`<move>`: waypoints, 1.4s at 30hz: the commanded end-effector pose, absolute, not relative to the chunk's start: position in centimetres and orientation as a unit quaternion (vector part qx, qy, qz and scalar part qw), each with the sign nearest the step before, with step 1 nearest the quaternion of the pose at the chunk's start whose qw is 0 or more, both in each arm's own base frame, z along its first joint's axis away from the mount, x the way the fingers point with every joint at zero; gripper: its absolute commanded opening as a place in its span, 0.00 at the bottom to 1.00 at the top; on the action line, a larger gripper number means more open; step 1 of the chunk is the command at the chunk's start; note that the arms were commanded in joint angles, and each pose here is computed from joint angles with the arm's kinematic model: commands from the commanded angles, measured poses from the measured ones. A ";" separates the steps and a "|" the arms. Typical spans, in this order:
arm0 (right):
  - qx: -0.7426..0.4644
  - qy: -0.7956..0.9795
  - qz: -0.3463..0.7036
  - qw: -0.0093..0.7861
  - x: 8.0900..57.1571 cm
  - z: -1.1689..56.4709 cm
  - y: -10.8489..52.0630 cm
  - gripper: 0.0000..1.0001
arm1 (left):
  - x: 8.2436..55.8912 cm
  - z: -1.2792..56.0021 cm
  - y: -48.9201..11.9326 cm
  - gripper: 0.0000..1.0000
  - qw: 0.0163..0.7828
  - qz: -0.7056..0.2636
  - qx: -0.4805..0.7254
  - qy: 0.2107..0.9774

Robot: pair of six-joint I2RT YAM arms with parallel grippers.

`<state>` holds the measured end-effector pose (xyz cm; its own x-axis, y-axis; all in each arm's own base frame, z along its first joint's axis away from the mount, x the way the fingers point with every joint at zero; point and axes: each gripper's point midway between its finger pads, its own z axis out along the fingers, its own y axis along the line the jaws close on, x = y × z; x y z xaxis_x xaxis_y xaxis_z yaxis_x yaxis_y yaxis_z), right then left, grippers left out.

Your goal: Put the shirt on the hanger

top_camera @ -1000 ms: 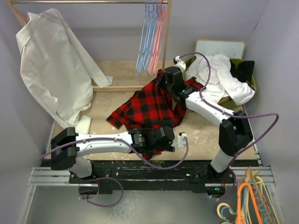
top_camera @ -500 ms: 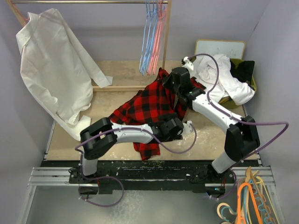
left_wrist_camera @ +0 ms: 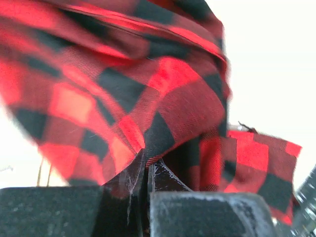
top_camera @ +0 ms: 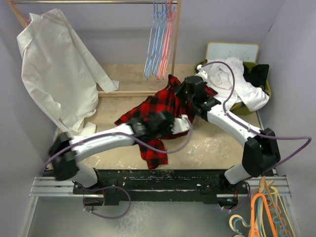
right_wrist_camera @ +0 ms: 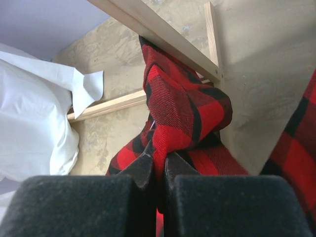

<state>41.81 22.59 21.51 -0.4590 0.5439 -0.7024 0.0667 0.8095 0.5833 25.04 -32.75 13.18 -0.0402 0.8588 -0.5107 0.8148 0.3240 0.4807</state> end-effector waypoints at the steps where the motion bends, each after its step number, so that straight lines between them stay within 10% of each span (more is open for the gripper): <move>1: 0.193 0.796 0.265 0.508 41.1 24.1 21.8 0.00 | 22.6 24.3 -26.7 0.00 0.417 -0.104 0.515 0.741; 11: 0.180 0.760 0.333 0.529 38.2 28.1 21.8 0.00 | 22.0 29.6 -16.4 0.00 0.478 -0.100 0.486 0.725; 30: 0.085 0.583 0.486 0.646 28.3 53.2 21.1 0.00 | 25.8 52.7 -8.0 0.00 0.696 0.135 0.328 0.625; 42: 0.168 0.741 0.518 0.394 24.7 27.6 26.4 0.00 | 28.6 23.4 -11.9 0.00 0.514 0.018 0.395 0.761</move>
<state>26.97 25.32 29.18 -0.5741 0.6179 -0.5372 -0.2221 0.5140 0.8285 28.94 -12.21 25.01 -0.1106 0.6922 -0.7132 0.5834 0.6261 0.5172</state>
